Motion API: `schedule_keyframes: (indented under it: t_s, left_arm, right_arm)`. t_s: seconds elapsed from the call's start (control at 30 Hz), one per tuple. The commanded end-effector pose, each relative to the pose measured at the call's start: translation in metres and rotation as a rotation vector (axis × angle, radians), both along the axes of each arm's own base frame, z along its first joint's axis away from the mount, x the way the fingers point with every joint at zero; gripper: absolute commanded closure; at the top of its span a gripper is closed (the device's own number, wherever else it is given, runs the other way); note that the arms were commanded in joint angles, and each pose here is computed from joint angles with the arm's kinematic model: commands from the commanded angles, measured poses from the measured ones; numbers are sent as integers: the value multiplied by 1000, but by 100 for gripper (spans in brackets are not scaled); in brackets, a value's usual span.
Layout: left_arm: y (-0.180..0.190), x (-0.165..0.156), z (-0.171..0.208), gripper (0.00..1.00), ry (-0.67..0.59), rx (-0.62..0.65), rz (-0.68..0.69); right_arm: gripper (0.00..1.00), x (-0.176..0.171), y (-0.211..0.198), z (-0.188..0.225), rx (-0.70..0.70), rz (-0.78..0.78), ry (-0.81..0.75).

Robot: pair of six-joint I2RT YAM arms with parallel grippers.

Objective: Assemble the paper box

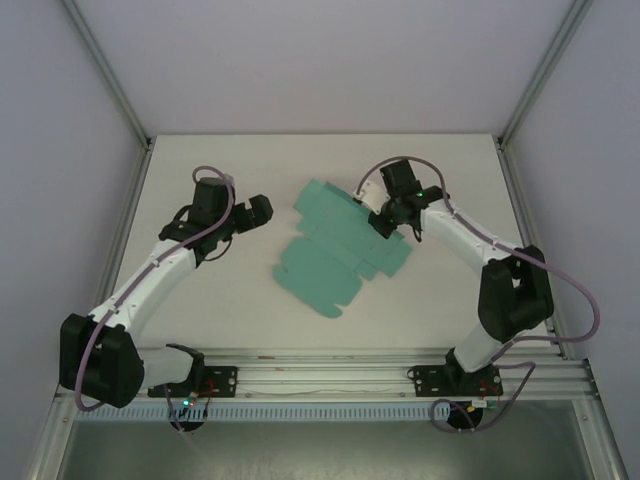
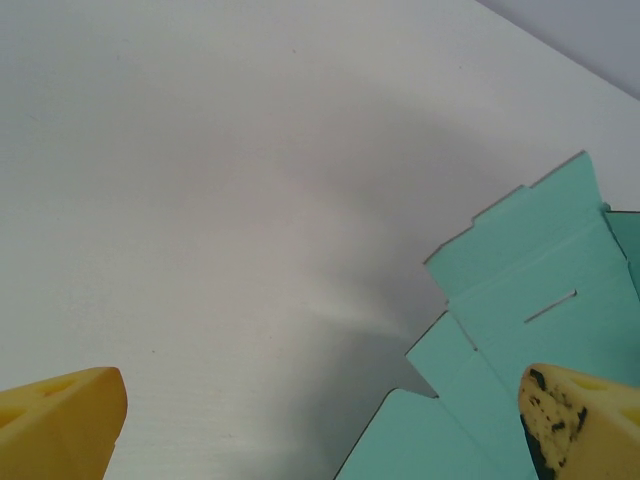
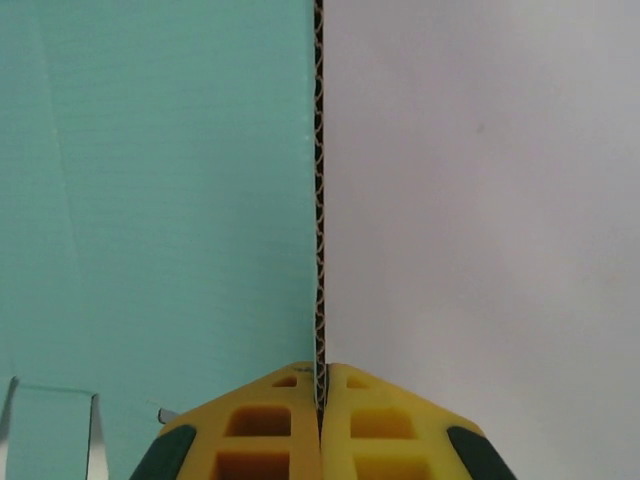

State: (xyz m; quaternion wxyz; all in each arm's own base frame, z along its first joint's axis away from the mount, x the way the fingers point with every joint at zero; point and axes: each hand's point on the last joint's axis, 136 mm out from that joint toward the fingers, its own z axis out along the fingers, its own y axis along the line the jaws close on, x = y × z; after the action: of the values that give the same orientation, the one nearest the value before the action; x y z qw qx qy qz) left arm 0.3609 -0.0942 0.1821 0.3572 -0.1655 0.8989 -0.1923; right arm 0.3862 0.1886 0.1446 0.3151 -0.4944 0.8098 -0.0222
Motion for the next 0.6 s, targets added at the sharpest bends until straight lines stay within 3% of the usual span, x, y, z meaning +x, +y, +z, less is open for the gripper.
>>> schedule_keyframes:
  t_s: [0.0, 0.3, 0.57]
  left_arm:
    - [-9, 6, 1, 0, -4, -49, -43]
    - [-24, 20, 5, 0, 0, -95, -94]
    - [-52, 47, 18, 0, 1, -210, -167]
  right_arm:
    - [100, 22, 11, 11, -159, 97, -204]
    - [100, 32, 46, -2, -317, 225, -416]
    - [100, 25, 65, -10, -281, 259, -415]
